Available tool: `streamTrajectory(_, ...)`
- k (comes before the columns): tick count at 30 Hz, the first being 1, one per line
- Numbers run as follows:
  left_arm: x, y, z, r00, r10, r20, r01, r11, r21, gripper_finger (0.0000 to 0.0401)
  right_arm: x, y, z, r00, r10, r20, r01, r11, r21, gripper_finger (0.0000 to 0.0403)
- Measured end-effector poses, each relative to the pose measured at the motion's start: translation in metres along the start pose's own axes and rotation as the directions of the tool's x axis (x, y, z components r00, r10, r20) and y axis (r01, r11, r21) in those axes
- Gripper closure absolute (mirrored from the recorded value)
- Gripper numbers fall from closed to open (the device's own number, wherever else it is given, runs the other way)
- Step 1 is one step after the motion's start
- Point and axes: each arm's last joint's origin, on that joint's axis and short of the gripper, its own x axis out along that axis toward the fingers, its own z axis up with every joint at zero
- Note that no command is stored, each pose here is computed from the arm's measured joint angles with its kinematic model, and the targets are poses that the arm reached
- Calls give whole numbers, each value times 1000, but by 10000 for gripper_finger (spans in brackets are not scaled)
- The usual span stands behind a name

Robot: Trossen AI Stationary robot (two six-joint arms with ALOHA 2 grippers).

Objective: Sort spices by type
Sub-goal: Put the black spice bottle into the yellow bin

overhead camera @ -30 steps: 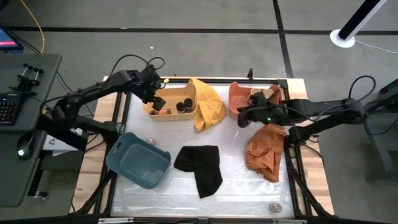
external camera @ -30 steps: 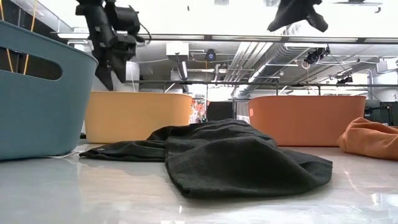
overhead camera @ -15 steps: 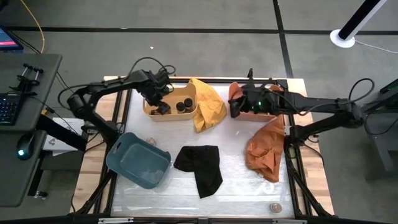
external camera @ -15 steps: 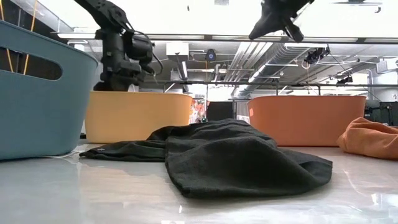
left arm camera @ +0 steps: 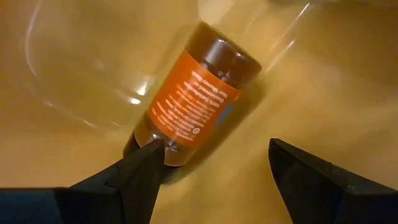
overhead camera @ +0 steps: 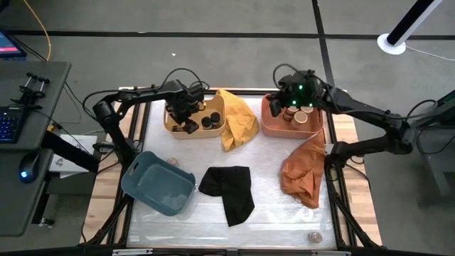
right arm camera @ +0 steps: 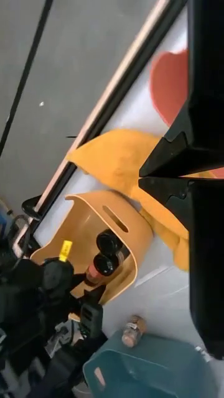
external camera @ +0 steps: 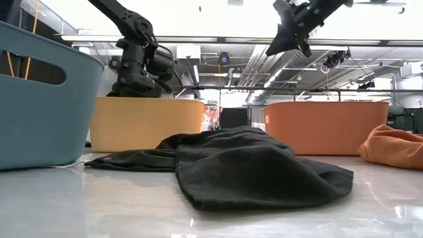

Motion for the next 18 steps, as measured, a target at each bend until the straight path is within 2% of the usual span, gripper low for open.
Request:
streamTrajectory(6, 10, -4, 4, 999, -11, -35, 11, 1000, -1, 128, -3, -25, 9, 999, 36, 21, -36, 999, -19, 402)
streamTrajectory(12, 16, 2, 8, 997, -40, -62, 32, 992, -123, 128, -5, -41, 12, 999, 2, 35, -2, 1000, 17, 402)
streamTrajectory(18, 16, 8, 18, 992, 115, 49, -110, 989, -103, 128, -7, -47, 19, 996, -15, 91, 13, 1000, 27, 402)
